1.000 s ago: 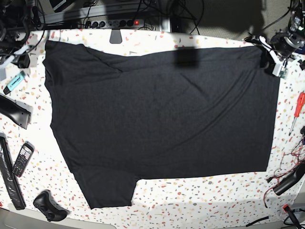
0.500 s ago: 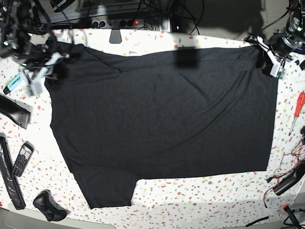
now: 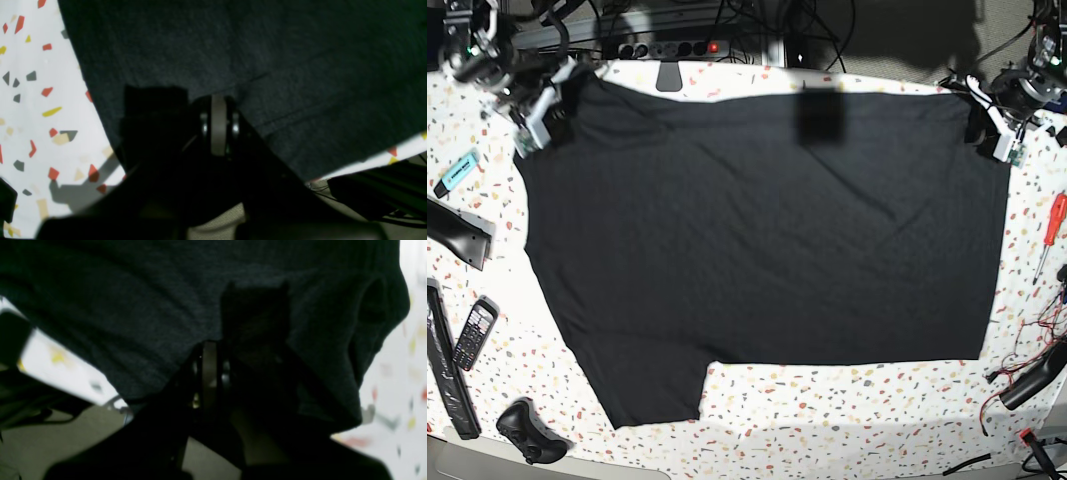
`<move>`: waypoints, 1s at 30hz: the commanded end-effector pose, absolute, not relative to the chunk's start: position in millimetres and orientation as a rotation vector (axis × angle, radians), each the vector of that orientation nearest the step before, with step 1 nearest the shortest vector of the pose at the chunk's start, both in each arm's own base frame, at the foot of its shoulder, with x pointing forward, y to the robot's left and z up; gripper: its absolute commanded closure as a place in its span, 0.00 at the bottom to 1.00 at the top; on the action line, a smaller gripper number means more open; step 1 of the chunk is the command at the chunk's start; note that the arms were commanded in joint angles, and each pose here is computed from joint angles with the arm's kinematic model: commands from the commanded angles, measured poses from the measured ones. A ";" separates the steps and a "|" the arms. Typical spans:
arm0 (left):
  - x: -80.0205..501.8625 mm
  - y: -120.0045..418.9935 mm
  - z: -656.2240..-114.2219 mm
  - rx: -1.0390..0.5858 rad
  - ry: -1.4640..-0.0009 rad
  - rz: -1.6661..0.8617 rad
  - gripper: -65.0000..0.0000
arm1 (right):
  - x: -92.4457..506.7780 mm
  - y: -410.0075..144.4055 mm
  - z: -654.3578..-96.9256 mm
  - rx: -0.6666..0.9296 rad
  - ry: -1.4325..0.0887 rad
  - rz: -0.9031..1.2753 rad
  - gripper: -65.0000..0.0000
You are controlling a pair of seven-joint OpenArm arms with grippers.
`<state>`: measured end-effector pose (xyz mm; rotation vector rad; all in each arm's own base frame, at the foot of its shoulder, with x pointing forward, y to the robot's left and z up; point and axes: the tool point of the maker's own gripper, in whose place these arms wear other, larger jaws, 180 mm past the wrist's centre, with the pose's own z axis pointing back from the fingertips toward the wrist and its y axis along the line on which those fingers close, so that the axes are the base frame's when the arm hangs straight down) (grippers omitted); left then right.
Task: Fold the T-shirt properly
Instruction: 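Pull the shirt edge taut with both grippers to flatten it, then reach both grippers to the shirt's side edges and grasp them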
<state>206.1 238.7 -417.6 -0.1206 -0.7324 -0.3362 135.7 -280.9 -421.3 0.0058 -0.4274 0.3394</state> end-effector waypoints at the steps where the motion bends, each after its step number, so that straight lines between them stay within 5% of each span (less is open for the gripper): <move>1: 213.5 240.9 -407.8 -0.116 -0.762 -0.350 1.00 | 123.8 -302.4 -421.0 -0.064 -0.361 0.341 1.00; 11: 226.0 242.0 -400.7 -0.107 -0.791 -0.356 1.00 | 155.9 -312.8 -393.3 -0.012 -0.512 0.210 1.00; 18: 256.8 250.3 -373.6 -0.069 -0.882 -0.356 0.68 | 207.4 -285.5 -349.2 0.086 -0.675 0.211 0.79; 30: 372.4 264.2 -290.8 -0.106 -1.078 -0.238 0.68 | 261.2 -279.9 -304.1 0.060 -0.828 0.244 0.79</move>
